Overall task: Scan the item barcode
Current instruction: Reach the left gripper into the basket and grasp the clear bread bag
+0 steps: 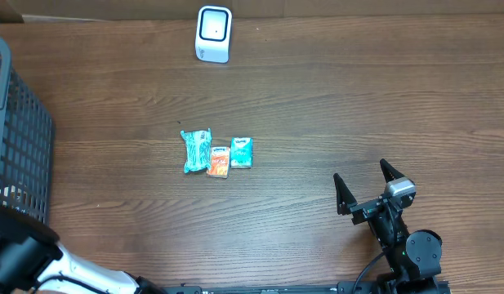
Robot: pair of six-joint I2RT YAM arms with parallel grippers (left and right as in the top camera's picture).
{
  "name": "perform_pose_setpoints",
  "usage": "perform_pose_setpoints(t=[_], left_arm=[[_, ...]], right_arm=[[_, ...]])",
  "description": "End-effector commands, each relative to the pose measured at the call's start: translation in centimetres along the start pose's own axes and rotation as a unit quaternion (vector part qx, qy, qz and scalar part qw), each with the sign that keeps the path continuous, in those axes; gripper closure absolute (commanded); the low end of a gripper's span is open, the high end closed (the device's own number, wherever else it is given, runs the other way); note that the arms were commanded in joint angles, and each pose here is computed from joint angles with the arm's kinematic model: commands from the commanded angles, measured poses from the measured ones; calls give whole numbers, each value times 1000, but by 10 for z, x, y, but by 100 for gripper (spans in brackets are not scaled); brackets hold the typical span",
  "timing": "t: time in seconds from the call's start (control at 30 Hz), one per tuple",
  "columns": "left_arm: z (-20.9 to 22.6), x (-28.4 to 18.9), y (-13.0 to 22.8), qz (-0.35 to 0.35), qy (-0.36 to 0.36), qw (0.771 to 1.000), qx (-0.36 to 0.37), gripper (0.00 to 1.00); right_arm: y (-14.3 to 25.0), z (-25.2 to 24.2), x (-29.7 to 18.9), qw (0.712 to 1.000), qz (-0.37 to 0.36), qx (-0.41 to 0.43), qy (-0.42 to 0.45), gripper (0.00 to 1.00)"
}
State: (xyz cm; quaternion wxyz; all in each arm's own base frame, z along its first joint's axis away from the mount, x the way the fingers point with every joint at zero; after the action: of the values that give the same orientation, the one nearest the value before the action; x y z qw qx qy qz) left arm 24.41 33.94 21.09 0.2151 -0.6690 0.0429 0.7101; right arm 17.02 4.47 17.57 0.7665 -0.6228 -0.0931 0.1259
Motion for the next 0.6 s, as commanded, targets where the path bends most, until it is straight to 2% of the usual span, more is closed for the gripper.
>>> perform_pose_setpoints(t=[0.0, 0.23, 0.57], left_arm=[[1, 29, 0, 26, -35, 999, -3, 0], [-7, 70, 3, 67, -48, 997, 8, 0], [-8, 90, 10, 94, -55, 994, 17, 3]], right_arm=[[2, 0, 0, 1000, -1, 1, -1, 0], [2, 0, 0, 1000, -1, 1, -1, 0], [2, 0, 0, 1000, -1, 1, -1, 0]])
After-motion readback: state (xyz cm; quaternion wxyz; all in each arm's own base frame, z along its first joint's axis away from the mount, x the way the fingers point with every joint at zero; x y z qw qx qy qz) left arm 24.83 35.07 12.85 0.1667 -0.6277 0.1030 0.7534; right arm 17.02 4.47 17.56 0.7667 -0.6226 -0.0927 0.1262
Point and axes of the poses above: each gripper's point midway between its finger pads, its own x axis out along the fingers, its own z axis along the line the jaws close on, y = z × x, the point moved 7 cm from there along -x, back along the fingers, and after that the axes turned 8 degrees about x, right-handed, at the moved point
